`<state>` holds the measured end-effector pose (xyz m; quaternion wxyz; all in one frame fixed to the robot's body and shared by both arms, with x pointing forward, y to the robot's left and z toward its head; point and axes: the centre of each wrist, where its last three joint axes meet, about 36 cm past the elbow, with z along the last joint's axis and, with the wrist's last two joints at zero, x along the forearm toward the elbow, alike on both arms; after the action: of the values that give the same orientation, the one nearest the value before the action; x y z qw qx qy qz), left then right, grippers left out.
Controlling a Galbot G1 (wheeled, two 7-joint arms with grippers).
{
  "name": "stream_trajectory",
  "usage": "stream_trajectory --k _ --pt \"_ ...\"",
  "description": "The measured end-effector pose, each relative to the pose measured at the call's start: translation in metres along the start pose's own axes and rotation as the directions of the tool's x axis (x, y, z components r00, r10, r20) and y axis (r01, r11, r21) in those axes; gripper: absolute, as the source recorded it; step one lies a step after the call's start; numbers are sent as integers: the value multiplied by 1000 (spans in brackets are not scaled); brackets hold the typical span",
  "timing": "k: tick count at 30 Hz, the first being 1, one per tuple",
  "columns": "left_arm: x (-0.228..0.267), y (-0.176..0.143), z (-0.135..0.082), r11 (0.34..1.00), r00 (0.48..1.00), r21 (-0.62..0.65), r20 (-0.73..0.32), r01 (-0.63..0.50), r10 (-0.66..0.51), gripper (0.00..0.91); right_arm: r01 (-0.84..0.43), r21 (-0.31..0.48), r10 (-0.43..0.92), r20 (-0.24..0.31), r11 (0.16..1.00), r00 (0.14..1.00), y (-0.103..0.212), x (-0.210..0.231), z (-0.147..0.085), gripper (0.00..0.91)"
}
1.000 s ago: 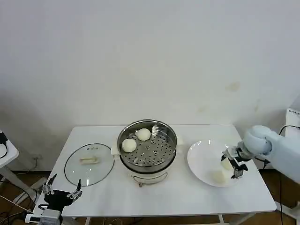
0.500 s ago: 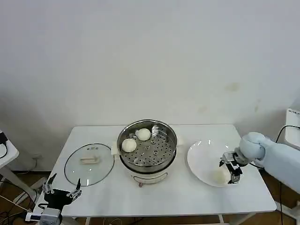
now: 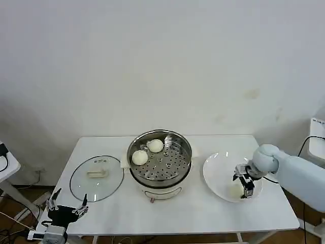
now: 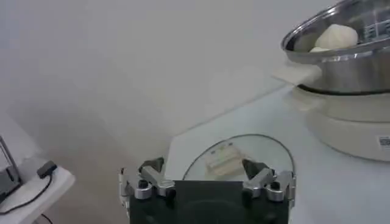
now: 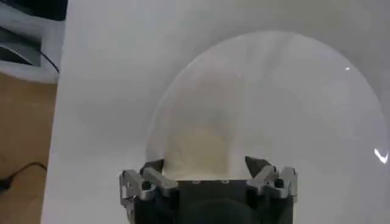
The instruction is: Take steamed baozi put them in steamer then cover it.
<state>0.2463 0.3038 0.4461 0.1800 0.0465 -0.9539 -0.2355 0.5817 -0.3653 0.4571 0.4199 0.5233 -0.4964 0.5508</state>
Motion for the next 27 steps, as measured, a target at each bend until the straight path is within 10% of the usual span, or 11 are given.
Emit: stream_trajectory --k 27 --pt "1 1 -6 1000 1000 2 20 -3 3 907 -75 -43 75 -8 996 997 -5 59 16 655"
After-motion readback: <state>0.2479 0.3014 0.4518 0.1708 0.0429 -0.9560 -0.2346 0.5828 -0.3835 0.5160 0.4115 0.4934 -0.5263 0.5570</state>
